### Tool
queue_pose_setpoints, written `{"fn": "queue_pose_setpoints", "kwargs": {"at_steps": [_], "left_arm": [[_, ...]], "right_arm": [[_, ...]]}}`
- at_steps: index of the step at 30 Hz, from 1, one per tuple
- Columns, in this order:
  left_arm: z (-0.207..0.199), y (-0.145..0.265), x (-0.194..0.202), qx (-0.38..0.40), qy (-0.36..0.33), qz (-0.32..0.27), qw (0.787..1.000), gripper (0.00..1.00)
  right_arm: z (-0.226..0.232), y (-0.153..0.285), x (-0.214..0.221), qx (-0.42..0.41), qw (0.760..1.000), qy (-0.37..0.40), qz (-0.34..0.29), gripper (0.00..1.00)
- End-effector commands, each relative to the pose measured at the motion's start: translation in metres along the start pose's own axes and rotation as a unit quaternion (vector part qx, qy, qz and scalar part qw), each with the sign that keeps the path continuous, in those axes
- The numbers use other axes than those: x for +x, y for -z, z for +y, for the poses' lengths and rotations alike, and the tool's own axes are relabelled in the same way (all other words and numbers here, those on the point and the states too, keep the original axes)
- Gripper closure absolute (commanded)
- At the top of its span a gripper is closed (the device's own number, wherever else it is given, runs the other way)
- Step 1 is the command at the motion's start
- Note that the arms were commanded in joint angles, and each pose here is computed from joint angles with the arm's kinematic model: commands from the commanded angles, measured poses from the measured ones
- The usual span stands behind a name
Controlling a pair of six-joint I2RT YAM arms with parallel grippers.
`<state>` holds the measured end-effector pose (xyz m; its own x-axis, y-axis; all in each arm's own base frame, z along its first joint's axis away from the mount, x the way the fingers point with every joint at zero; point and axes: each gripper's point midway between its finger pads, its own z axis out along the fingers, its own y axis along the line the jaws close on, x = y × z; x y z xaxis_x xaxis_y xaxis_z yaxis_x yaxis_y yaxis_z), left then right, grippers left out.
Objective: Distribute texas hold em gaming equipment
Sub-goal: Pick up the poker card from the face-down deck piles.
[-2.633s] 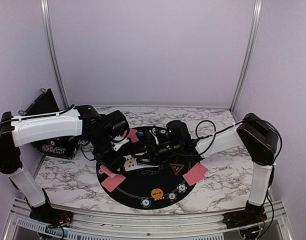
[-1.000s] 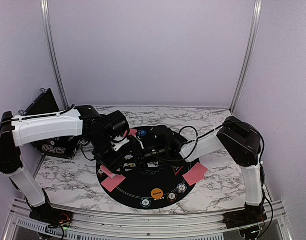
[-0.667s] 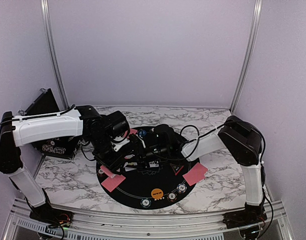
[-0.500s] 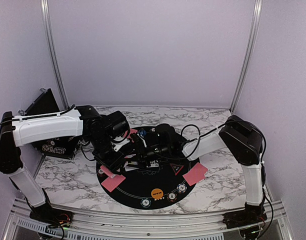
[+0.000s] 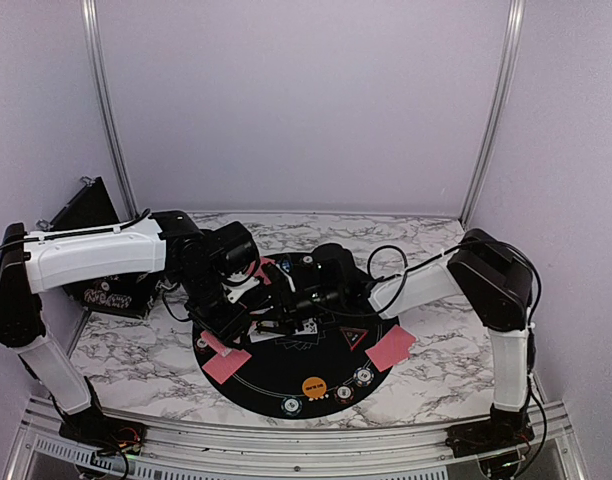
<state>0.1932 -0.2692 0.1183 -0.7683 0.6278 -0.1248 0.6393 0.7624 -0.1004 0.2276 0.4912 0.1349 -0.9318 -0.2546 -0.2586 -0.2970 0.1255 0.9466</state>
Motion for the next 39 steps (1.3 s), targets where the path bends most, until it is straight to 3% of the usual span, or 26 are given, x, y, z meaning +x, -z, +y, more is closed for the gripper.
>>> {"fn": "queue_pose_setpoints", "kwargs": {"at_steps": [1, 6, 31, 39], "left_arm": [[-0.003, 0.005, -0.002, 0.004, -0.004, -0.002, 1.0, 0.41], [-0.002, 0.005, -0.002, 0.004, -0.003, -0.003, 1.0, 0.41], [0.0, 0.003, -0.002, -0.001, -0.002, -0.001, 1.0, 0.41], [0.0, 0.002, -0.003, -0.003, -0.003, 0.002, 1.0, 0.41]], "right_arm": [[0.021, 0.009, -0.007, -0.008, 1.0, 0.023, -0.013, 0.39], [0.022, 0.012, -0.006, -0.005, 1.0, 0.023, -0.016, 0.41], [0.032, 0.024, -0.001, -0.01, 1.0, 0.018, -0.022, 0.69], [0.036, 0.024, 0.0, -0.014, 0.999, 0.02, -0.02, 0.73]]}}
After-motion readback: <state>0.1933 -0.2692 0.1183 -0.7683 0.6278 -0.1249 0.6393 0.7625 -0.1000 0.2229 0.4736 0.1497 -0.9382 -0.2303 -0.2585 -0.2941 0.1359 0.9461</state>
